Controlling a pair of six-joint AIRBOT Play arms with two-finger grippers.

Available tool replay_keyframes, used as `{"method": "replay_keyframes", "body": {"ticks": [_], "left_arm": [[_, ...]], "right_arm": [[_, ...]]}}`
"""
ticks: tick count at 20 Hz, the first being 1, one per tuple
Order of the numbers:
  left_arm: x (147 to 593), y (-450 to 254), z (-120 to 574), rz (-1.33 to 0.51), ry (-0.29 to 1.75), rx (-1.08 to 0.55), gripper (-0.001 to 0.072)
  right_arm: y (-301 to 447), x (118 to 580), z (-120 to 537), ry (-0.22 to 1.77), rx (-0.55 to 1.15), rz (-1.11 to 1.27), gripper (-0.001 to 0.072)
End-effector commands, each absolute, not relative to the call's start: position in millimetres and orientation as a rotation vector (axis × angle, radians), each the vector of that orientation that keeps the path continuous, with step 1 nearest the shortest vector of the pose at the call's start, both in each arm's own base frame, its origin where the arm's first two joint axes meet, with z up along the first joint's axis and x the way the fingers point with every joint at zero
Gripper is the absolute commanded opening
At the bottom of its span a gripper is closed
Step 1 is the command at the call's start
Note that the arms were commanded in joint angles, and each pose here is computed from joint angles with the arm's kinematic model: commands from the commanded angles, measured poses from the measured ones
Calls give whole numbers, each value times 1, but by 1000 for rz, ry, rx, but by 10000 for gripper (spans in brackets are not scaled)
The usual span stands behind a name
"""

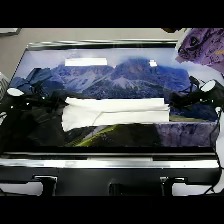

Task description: Fold the clothes and pants, and hang the long-sleeved shirts on hangers.

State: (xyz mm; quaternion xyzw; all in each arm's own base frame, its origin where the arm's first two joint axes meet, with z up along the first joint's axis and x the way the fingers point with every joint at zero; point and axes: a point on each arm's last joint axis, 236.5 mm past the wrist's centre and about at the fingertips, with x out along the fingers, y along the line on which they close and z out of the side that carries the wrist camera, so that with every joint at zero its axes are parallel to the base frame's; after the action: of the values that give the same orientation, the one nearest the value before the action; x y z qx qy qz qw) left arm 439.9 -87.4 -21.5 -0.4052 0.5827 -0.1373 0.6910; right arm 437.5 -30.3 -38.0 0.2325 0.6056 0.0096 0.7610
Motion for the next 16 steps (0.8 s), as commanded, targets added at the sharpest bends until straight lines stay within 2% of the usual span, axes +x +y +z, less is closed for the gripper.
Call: {"method": "replay_keyframes", "body": {"ticks": [1,6,10,11,12,13,14,15,16], "left_arm": [[468,-86,-41,-296,1332,-934,13],[491,-91,-58,-324,1355,-920,13],[492,-91,-75,-310,1388,-940,25],[492,-91,-75,-310,1386,-939,103],[494,-90,-73,-313,1380,-937,259],[496,-89,-68,-319,1373,-933,465],[498,-88,-61,-332,1362,-923,541],[500,-84,-53,-341,1355,-909,541],[502,-79,-45,-347,1346,-885,541]], "right_arm": [[-24,456,-49,1295,520,36,27],[-12,465,-84,1323,420,5,27],[-13,465,-97,1341,435,-21,31],[-14,465,-96,1345,451,-31,102],[-16,465,-90,1352,486,-52,239],[-16,468,-79,1352,515,-46,348],[-24,472,-64,1343,541,-38,430],[-36,475,-52,1326,562,-37,505],[-52,477,-43,1302,605,-43,521]]}}
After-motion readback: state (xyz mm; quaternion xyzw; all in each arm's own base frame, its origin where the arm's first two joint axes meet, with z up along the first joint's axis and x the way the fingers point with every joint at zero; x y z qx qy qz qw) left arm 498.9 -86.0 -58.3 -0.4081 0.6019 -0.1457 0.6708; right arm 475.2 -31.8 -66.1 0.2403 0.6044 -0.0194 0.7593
